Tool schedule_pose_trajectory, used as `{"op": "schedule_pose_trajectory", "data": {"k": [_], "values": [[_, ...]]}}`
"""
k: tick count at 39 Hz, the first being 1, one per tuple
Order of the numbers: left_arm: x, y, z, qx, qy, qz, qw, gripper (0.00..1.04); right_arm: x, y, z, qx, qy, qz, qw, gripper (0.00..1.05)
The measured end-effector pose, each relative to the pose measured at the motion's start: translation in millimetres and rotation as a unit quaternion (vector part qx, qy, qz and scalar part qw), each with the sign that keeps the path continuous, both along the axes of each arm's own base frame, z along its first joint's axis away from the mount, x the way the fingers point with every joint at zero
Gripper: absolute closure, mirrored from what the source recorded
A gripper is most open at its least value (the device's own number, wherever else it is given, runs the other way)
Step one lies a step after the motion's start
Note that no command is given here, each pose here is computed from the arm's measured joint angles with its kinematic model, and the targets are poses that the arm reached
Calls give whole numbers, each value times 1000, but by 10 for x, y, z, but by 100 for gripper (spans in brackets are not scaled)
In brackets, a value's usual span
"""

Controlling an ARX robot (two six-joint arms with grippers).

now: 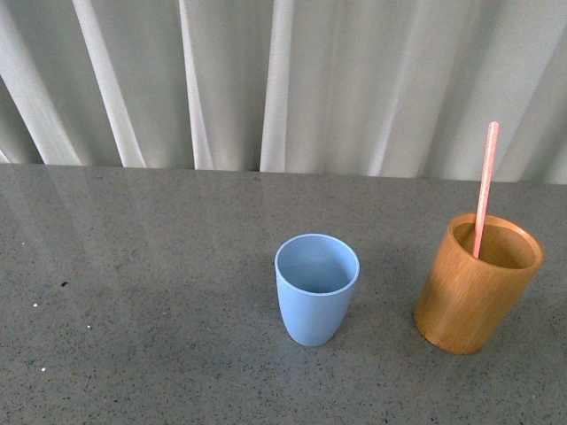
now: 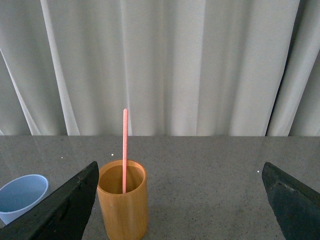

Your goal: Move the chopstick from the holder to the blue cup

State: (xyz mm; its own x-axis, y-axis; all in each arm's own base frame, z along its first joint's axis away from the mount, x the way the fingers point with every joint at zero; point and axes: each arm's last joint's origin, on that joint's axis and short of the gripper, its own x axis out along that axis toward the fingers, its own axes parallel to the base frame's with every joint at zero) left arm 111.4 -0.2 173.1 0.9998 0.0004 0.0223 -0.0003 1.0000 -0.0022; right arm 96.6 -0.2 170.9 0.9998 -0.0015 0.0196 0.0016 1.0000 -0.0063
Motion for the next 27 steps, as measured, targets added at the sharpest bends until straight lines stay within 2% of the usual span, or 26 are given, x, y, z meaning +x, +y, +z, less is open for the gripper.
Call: {"op": "schedule_pose_trajectory", "data": {"k": [11,14,23,27], "values": [[-118,0,-53,0,17,0,1000,101,0,0,0,0,0,0,1000,10],[-146,0,-31,0,2,-1,1000,101,0,0,0,0,0,0,1000,10],[-146,0,-35,-1,4,0,1000,101,0,0,0,0,0,0,1000,10],[-146,0,-35,0,4,0,1000,85,0,0,0,0,0,0,1000,10]]}}
